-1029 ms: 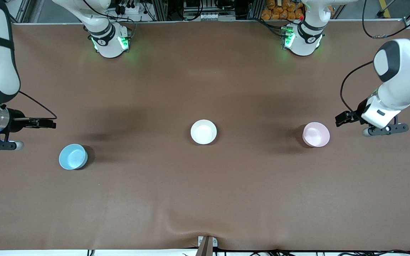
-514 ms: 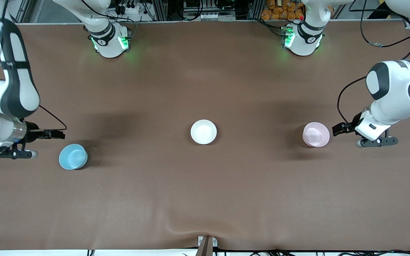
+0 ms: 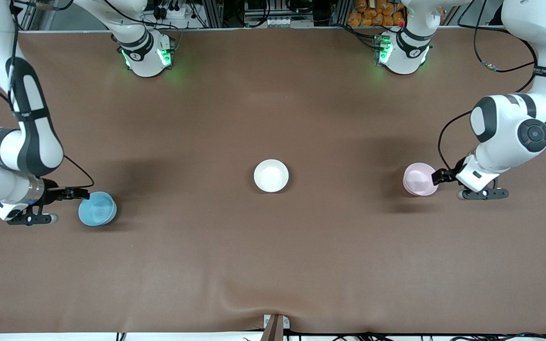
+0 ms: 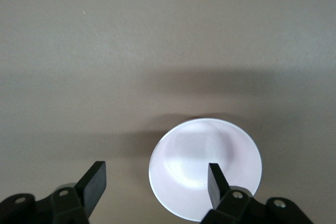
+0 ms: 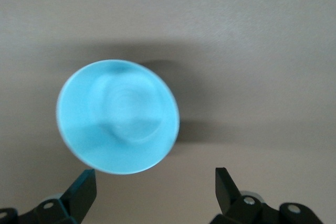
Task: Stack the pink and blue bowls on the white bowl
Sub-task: 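Grip the blue bowl with the right gripper while the left gripper grips the pink bowl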
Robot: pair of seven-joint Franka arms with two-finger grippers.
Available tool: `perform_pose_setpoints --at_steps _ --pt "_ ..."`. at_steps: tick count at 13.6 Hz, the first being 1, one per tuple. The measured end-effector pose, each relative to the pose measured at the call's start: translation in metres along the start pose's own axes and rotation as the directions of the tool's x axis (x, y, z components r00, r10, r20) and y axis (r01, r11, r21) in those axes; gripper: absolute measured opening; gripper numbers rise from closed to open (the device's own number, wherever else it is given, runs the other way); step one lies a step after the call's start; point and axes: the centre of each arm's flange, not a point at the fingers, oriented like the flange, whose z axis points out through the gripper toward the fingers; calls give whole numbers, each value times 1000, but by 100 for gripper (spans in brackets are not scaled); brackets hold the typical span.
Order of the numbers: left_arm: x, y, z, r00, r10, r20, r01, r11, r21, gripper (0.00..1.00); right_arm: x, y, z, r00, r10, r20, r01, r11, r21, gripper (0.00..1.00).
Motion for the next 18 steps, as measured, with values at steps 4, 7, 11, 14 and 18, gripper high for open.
perform_pose_setpoints --at_steps 4,7,11,14,18 --pt "-13 0 16 999 11 33 -11 1000 -1 74 14 3 17 999 -35 5 35 999 7 100" --pt "-17 -11 20 999 31 43 -31 1000 -4 70 21 -9 26 999 -54 -3 54 999 5 100" --pt "-21 -17 28 998 32 59 -31 999 -6 59 19 0 35 999 -50 8 50 999 10 100" --pt "-23 -17 37 997 31 72 -31 999 -9 56 18 2 35 999 -52 8 52 999 10 100" --pt "-23 -13 52 997 15 76 -13 999 -29 48 18 2 38 998 -55 3 55 998 9 100"
